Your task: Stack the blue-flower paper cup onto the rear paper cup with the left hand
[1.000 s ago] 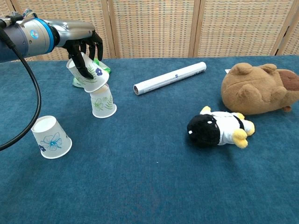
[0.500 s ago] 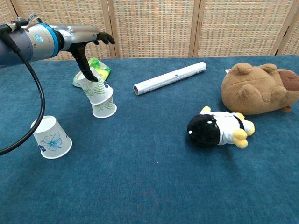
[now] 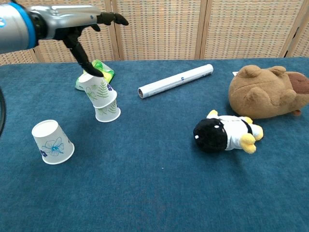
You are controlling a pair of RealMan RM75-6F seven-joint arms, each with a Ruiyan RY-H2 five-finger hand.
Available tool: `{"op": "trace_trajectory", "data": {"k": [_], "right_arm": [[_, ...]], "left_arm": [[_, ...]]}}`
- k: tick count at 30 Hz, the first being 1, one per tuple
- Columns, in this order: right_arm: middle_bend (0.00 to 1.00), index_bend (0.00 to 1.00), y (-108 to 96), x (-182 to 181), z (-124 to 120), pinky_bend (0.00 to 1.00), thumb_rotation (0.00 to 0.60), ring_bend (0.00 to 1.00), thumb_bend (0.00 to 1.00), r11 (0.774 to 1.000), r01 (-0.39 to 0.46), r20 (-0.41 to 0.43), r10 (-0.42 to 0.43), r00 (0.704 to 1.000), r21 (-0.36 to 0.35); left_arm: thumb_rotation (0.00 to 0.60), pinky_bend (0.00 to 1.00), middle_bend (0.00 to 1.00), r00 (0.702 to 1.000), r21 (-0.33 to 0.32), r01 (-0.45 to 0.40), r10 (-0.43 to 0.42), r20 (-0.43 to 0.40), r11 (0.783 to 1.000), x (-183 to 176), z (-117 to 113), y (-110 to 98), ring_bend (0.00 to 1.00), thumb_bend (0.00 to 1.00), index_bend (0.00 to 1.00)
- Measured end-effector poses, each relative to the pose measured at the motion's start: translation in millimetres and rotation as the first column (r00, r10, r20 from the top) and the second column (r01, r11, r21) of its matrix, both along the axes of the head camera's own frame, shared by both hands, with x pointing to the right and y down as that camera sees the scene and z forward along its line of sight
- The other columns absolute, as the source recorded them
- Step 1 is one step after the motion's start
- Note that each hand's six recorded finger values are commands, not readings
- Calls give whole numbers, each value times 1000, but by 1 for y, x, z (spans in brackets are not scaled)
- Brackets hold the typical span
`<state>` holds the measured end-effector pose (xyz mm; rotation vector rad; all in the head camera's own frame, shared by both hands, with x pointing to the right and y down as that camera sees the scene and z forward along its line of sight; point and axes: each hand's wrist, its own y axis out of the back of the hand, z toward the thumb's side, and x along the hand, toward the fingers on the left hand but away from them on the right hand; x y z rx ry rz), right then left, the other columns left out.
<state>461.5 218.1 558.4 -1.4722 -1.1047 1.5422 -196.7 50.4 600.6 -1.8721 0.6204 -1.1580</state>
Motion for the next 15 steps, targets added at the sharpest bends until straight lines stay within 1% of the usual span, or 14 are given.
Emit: {"op": "trace_trajectory", "data": {"k": [5,10,12,15], "right_arm": [[0,0,0,-2,0,0,600,0,0,1000,6,5,-6,1000,-1],[0,0,0,-3,1,0,600,0,0,1000,8,6,-8,1000,-4],[0,0,0,-4,2,0,600,0,0,1000,10,5,-10,1000,-6],[0,0,-1,-4,3,0,600,0,0,1000,12,3,-12,1000,-9]], "left_arm": [[600,97,0,1000,-37,23,-24,-10,999,-29,-1,19,0,179,0],[600,110,0,998,-49,40,-42,-42,998,-47,2,30,0,179,0],[600,115,0,996,-64,55,-59,-61,996,-54,7,34,0,179,0],[600,115,0,994,-90,74,-81,-76,993,-63,21,37,0,178,0]]}}
